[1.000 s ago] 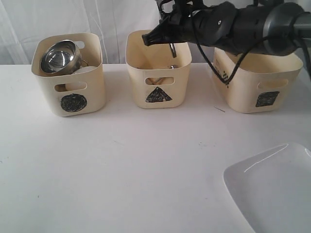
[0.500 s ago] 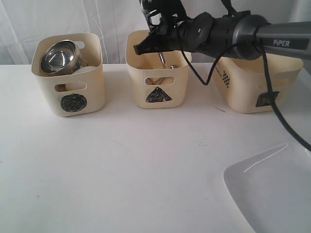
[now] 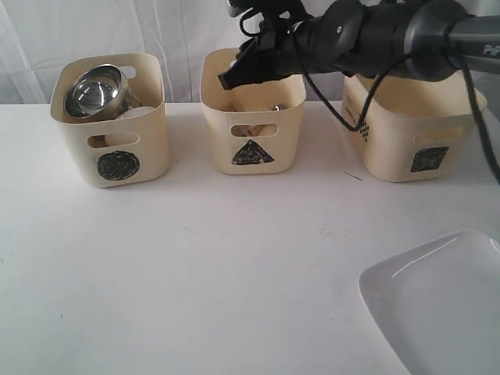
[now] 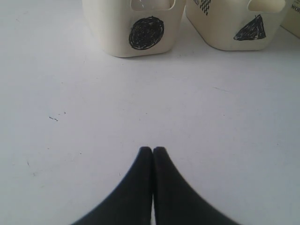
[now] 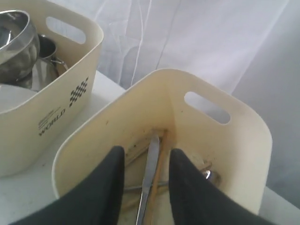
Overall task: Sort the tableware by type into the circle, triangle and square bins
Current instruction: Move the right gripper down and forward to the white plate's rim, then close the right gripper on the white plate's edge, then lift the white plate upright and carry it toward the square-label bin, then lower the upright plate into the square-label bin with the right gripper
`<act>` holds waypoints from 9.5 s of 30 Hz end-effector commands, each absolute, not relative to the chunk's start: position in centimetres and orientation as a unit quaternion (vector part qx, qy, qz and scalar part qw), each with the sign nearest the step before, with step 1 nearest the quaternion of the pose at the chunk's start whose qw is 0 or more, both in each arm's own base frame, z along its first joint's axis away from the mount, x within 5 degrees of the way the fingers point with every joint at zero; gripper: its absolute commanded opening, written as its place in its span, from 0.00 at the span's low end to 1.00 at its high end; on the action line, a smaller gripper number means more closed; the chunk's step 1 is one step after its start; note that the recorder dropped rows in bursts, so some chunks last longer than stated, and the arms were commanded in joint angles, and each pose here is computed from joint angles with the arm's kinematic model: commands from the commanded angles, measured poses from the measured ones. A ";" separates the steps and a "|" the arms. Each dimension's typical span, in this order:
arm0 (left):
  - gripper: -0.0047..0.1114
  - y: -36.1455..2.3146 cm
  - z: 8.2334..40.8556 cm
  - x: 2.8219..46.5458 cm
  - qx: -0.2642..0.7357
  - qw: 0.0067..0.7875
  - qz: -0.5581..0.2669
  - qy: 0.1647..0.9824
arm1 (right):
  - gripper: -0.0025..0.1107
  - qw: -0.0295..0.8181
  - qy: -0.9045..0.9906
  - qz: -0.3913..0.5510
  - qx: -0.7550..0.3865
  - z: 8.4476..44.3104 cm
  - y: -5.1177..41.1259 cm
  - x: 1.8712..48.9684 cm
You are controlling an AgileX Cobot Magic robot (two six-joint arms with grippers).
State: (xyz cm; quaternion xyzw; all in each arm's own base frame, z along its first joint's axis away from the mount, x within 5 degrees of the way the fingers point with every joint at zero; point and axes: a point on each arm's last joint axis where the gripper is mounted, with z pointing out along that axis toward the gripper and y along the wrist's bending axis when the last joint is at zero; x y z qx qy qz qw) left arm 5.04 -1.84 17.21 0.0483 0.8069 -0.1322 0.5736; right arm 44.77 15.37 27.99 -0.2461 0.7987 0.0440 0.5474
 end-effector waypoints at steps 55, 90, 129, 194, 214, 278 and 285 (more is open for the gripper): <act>0.04 -1.8 17.1 5.0 0.046 0.574 -0.133 0.806 | 0.48 0.064 0.944 -0.122 -0.300 17.6 13.8 18.9; 0.04 -1.8 17.1 5.0 0.046 0.574 -0.133 0.806 | 0.48 0.083 0.926 -0.226 -0.292 13.8 14.9 22.7; 0.04 -1.8 17.1 5.0 0.046 0.574 -0.133 0.806 | 0.07 0.046 0.938 -0.234 -0.250 11.8 14.5 22.8; 0.04 -1.8 17.1 5.0 0.046 0.574 -0.133 0.806 | 0.02 0.361 0.904 0.040 -0.225 33.3 12.0 16.6; 0.04 -1.8 17.1 5.0 0.046 0.574 -0.133 0.806 | 0.02 0.481 0.795 0.047 -0.366 37.2 14.4 16.4; 0.04 -1.8 17.1 5.0 0.046 0.574 -0.133 0.806 | 0.02 0.629 0.734 -0.092 -0.239 35.2 6.1 38.4; 0.04 -1.8 17.1 5.0 0.046 0.574 -0.133 0.806 | 0.02 0.614 0.751 -0.098 -0.224 33.8 4.8 39.3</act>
